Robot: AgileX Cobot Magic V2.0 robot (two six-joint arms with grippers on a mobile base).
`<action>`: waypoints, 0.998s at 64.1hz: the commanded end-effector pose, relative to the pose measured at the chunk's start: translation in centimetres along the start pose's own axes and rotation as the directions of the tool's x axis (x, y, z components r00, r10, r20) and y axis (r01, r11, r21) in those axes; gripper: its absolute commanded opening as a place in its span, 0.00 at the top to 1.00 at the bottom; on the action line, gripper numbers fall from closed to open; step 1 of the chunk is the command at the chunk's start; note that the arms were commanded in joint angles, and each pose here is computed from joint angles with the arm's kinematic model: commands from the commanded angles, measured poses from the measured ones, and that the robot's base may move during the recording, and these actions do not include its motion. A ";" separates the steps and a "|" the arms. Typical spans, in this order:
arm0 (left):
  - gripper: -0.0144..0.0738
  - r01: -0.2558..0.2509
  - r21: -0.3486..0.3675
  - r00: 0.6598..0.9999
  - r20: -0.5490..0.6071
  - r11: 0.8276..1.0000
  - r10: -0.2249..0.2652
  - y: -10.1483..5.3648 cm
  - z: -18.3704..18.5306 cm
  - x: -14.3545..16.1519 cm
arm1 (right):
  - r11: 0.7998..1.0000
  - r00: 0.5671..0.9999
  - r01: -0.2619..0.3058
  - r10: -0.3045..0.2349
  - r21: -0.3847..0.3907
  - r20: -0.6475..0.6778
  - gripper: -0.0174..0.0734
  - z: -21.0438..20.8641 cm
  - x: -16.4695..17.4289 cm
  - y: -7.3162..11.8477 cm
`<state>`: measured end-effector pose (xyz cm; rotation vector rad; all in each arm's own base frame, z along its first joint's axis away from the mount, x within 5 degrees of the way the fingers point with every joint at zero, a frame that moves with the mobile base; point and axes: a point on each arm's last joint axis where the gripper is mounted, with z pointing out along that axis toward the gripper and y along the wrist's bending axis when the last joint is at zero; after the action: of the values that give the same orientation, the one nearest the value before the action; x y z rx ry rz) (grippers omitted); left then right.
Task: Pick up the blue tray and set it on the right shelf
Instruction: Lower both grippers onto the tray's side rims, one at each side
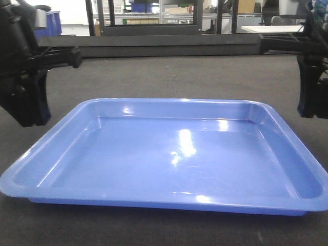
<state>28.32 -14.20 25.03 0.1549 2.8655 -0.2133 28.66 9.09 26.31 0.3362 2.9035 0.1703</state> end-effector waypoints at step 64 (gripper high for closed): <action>0.49 -0.049 -0.036 0.999 0.001 0.998 0.049 -1.4 0.2 -2.0 | 0.996 1.000 -0.003 0.004 -0.087 0.020 0.23 0.7 0.2 2.1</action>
<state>29.96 -15.42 24.08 0.2253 2.9131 -0.1154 28.73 10.99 24.25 0.3354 2.9528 0.2120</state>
